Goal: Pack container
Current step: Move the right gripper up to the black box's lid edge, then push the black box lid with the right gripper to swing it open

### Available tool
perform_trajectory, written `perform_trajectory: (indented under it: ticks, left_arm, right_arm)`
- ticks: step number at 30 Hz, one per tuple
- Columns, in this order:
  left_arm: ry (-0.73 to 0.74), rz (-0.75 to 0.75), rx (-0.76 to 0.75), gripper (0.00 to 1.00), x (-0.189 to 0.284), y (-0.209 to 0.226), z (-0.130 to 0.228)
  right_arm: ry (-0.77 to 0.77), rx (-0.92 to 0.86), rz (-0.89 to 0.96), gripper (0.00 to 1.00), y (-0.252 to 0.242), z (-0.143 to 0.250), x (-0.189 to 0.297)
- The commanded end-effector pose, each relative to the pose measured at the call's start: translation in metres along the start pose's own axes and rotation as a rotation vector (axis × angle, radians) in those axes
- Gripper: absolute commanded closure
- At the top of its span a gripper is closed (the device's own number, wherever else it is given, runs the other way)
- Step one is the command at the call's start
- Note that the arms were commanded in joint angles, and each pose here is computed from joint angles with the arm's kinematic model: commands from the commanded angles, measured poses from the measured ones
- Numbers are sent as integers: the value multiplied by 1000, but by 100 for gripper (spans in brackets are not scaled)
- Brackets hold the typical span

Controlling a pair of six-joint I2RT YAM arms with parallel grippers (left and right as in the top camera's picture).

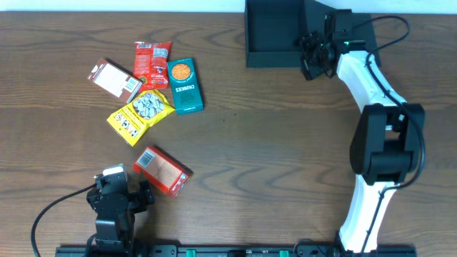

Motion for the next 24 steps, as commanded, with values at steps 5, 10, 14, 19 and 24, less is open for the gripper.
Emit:
perform_trajectory:
  ticks: [5,10,14,19,24]
  left_arm:
    - [3,-13,12,5,-2,1,2]
    - [3,-13,12,5,-2,1,2]
    - [3,-13,12,5,-2,1,2]
    - [3,-13,12,5,-2,1,2]
    - [3,-13,12,5,-2,1,2]
  right_arm:
    - [6,-43,16,30,-5,-12,-11]
    - [32,-68,28,49,-12,-20,-16]
    - [44,-46,18,60,-10,-21,-15]
    - [58,10,48,75,-13,-19,-13]
    - [68,105,126,88,-23,-17,-8]
Point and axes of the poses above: each gripper's point midway between its finger pads, its own x axis back along the fingers, its own y axis along the line the jaws close on, z = x × y, the point moved 8 cm from there along x, back along the fingers, and after that the axes turned 13 degrees about -x, right-handed, at the moved point
